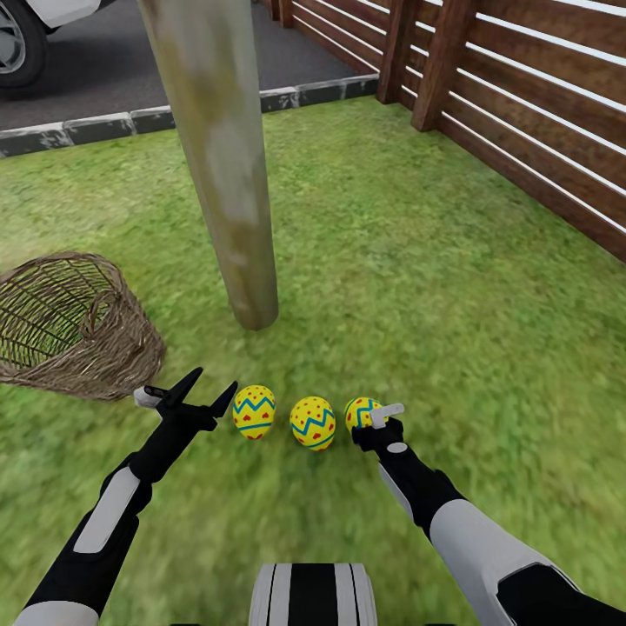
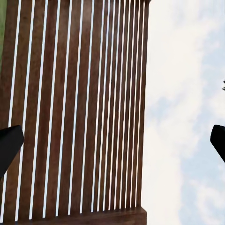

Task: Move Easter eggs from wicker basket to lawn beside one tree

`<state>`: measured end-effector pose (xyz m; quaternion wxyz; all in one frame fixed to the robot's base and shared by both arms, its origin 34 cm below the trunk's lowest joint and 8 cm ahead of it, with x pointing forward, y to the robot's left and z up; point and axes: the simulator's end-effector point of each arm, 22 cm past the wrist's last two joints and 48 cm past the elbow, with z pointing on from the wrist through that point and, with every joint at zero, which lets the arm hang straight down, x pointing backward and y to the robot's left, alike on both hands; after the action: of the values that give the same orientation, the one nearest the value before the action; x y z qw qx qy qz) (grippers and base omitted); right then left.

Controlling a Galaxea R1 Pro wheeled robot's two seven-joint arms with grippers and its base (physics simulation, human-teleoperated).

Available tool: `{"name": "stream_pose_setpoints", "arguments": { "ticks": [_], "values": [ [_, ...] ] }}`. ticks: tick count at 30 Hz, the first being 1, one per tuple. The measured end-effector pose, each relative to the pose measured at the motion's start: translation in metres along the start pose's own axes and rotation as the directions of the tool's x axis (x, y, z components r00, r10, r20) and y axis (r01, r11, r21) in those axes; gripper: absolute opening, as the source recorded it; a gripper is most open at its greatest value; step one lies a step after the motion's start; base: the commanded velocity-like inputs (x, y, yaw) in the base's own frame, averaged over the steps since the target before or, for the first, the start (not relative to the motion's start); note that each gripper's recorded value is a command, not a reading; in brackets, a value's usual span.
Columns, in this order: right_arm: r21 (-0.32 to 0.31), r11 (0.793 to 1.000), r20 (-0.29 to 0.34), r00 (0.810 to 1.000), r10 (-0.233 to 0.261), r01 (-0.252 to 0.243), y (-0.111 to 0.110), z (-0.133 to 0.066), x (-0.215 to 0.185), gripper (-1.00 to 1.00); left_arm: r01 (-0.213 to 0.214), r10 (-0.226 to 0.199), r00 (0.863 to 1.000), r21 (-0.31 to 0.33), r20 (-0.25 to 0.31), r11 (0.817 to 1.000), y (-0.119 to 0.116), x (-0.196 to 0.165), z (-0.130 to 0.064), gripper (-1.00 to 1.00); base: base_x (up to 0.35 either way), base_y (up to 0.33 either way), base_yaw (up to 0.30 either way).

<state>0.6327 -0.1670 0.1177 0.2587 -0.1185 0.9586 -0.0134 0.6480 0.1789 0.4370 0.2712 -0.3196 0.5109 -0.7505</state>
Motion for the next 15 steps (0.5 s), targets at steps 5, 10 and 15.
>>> {"name": "stream_pose_setpoints", "arguments": {
  "ticks": [5, 10, 15],
  "values": [
    [0.0, 1.0, 0.0, 1.0, 0.0, 0.0, 0.0, 0.0, 0.0, 1.0, 0.0, 0.0, 1.0, 0.001, 0.0, 1.0, 0.0, 0.0, 0.0, 1.0, 0.0, 0.0, 0.0],
    [0.0, 1.0, 0.0, 1.0, 0.0, 0.0, 0.0, 0.0, 0.0, 1.0, 0.001, -0.001, 1.0, 0.0, 0.001, 1.0, 0.0, 0.0, 0.0, 1.0, 0.0, 0.0, 0.0],
    [0.0, 1.0, -0.01, 1.0, 0.006, -0.006, -0.001, -0.005, 0.002, 1.0, 0.003, -0.003, 0.999, 0.007, -0.037, 1.0, -0.006, 0.014, 0.009, 1.0, 0.0, 0.0, 0.0]
  ]
}}
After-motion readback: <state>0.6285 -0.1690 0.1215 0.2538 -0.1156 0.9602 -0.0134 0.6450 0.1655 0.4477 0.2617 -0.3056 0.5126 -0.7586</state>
